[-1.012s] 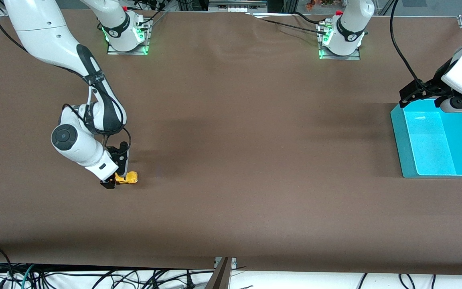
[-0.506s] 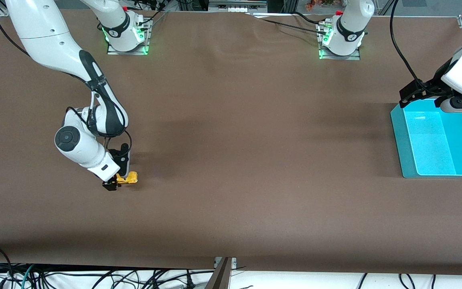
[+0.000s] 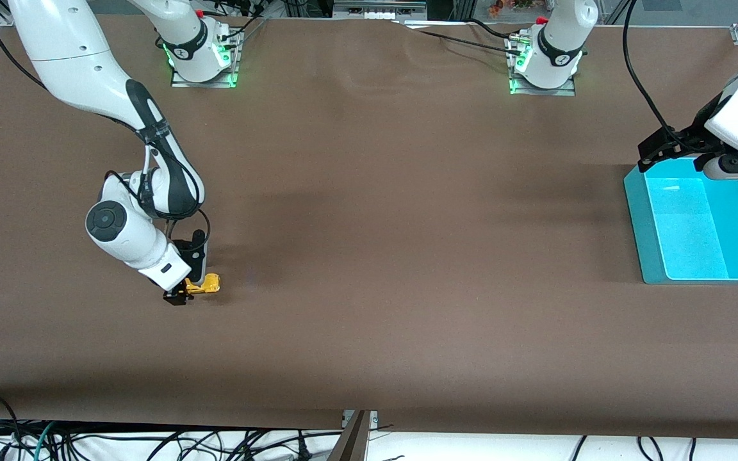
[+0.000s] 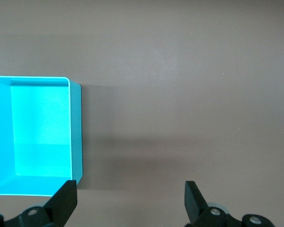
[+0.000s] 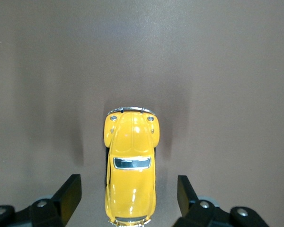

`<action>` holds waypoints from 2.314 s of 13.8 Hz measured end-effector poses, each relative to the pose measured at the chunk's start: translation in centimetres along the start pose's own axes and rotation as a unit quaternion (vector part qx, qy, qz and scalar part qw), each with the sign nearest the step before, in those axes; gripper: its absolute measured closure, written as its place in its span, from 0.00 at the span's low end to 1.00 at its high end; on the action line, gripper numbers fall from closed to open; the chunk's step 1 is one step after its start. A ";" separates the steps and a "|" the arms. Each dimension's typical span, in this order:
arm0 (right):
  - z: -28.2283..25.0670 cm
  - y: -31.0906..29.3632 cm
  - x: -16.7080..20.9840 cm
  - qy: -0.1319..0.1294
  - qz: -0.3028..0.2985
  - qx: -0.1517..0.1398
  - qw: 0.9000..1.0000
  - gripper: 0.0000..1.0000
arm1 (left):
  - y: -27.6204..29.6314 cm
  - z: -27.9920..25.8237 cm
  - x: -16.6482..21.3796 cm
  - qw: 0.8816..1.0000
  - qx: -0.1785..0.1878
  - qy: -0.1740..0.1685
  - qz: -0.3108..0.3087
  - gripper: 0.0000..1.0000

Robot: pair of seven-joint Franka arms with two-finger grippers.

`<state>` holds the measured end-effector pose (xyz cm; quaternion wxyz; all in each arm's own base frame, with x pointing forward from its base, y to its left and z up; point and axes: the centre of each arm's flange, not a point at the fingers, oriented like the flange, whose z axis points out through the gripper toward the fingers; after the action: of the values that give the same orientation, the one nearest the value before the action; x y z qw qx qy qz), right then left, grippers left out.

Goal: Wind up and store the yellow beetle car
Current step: 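Close the right gripper on the yellow car's body, then pull the held car backward along the table with the right gripper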

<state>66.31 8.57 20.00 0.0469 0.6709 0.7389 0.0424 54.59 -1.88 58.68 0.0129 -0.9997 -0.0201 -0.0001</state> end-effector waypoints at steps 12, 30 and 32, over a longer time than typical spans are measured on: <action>-0.1 0.0 0.6 0.010 0.006 0.000 1.000 0.58 | 0.0 0.0 0.0 1.000 0.000 0.000 0.000 0.00; 0.0 0.1 0.5 0.033 0.036 0.000 0.999 0.58 | 0.2 0.1 -0.1 1.000 0.000 -0.005 0.002 0.00; 0.1 0.1 0.0 0.032 0.031 0.001 0.999 0.58 | 0.2 0.1 -0.1 1.000 0.000 -0.005 0.002 0.00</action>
<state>66.42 8.54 19.95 0.0213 0.6919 0.7188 0.0650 54.48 -2.12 58.58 0.0133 -0.9997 -0.0180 0.0047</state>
